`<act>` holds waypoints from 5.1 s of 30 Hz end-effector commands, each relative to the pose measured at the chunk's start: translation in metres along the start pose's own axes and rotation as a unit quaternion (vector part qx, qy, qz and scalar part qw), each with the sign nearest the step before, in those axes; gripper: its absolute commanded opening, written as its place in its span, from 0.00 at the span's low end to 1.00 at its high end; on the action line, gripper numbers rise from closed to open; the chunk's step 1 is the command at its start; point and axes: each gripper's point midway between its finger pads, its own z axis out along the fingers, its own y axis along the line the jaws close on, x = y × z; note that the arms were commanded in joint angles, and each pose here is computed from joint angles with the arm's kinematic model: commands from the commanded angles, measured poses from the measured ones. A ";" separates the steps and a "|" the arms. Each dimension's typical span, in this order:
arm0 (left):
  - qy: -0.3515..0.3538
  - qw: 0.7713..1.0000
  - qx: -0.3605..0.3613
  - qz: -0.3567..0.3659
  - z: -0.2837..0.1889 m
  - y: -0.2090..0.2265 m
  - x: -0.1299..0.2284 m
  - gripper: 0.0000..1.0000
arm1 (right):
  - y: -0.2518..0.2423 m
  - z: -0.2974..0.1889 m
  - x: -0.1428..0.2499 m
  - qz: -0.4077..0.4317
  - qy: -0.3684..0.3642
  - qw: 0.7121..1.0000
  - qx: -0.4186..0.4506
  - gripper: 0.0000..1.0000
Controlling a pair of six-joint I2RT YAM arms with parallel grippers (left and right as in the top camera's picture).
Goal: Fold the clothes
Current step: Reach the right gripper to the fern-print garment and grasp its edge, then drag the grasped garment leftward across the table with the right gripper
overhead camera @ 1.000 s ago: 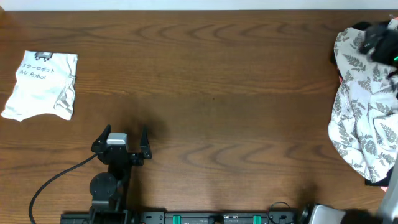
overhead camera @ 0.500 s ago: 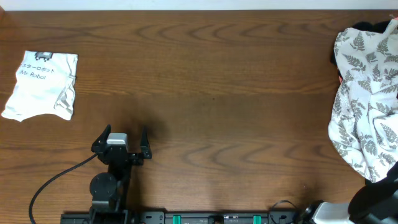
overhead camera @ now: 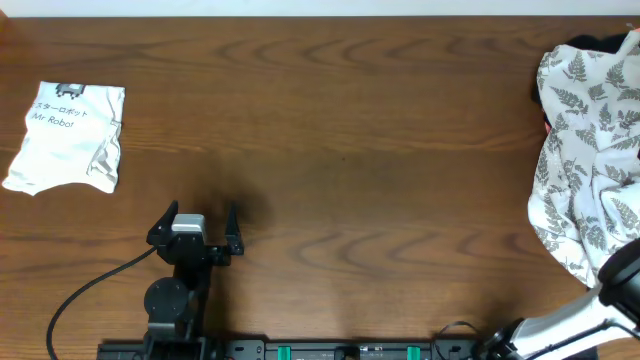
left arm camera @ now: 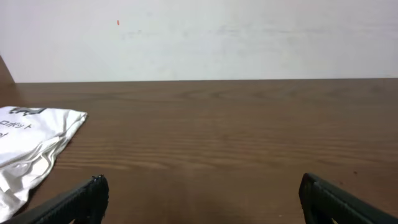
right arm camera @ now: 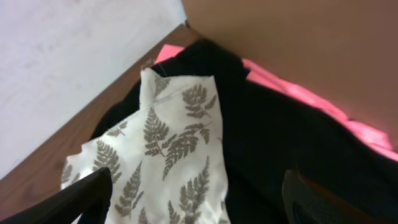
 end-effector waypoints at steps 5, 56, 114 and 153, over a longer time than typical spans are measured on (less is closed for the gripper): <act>0.025 1.000 -0.013 0.004 0.001 0.004 0.016 0.98 | -0.010 0.049 0.026 0.017 0.019 1.000 -0.013 0.88; 0.025 1.000 -0.013 0.004 0.001 0.004 0.016 0.98 | 0.021 0.135 0.079 0.122 0.040 0.976 -0.177 0.07; 0.025 1.000 -0.013 0.004 0.001 0.004 0.016 0.98 | 0.480 -0.200 0.344 -0.525 0.115 0.729 -0.425 0.01; 0.025 1.000 -0.013 0.004 0.001 0.004 0.016 0.98 | 0.507 -0.348 0.621 -0.619 0.163 0.512 -0.573 0.01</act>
